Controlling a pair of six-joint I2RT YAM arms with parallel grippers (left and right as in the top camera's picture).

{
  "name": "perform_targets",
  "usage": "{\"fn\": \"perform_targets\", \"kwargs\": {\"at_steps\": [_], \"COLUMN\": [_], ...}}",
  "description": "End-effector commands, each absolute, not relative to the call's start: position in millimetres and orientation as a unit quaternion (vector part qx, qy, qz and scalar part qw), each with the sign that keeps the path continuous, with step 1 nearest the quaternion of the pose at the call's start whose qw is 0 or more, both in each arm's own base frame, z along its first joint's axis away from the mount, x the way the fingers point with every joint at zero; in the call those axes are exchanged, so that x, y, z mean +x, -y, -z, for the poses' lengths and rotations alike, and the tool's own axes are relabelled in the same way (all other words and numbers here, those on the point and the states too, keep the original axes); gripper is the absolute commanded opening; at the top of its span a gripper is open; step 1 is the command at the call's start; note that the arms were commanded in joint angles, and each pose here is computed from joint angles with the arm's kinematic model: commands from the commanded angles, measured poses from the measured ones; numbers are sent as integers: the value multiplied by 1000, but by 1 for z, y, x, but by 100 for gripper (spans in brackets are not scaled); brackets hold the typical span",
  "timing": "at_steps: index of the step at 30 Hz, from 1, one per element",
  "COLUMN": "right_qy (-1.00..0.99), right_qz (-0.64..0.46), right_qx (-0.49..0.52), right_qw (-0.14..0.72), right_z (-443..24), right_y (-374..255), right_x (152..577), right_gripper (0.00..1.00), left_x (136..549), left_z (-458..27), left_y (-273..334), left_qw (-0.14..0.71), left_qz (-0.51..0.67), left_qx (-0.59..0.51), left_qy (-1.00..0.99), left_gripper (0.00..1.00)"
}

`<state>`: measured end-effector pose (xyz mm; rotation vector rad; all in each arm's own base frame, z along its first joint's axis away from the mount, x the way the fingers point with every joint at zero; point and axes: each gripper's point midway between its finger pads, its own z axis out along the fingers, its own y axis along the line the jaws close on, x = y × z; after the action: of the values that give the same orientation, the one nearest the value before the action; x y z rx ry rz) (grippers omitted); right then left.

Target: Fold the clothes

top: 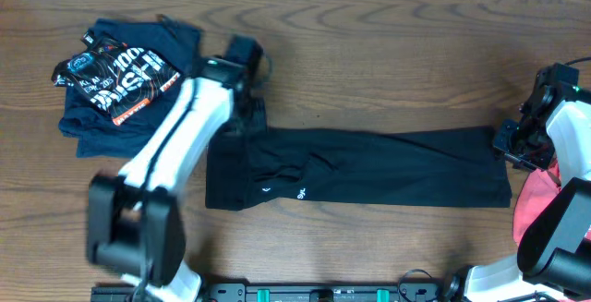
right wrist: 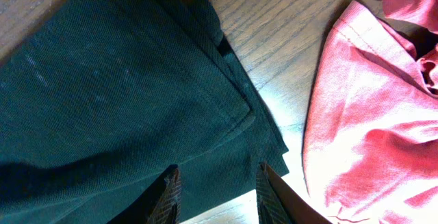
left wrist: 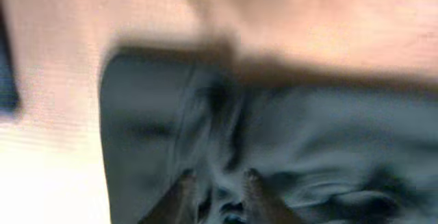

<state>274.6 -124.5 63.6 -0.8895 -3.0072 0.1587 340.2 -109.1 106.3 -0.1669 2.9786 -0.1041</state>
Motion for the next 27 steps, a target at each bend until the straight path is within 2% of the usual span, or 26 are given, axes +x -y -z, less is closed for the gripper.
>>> {"fn": "perform_targets", "kwargs": {"at_steps": [1,4,12,22,27], "right_qy": [959,959,959,959,959], "right_qz": [-51,-51,-51,-51,-50], "right_qx": [-279,-279,-279,-279,-279], "right_qw": [-7,-7,-6,-4,-2], "right_z": [-68,-68,-68,-68,-68], "right_y": [126,126,125,125,125], "right_x": [274,274,273,272,272], "right_gripper": [35,35,35,35,41], "left_x": [346,338,313,288,303], "left_z": [-135,-124,-62,-2,-3], "left_y": [124,136,130,91,85], "left_qw": [114,86,14,-16,13], "left_qz": [80,106,101,66,74], "left_qx": [-50,-44,-56,-98,-86], "left_qy": [-989,-990,-993,-993,-993], "left_gripper": [13,8,7,8,10]}}
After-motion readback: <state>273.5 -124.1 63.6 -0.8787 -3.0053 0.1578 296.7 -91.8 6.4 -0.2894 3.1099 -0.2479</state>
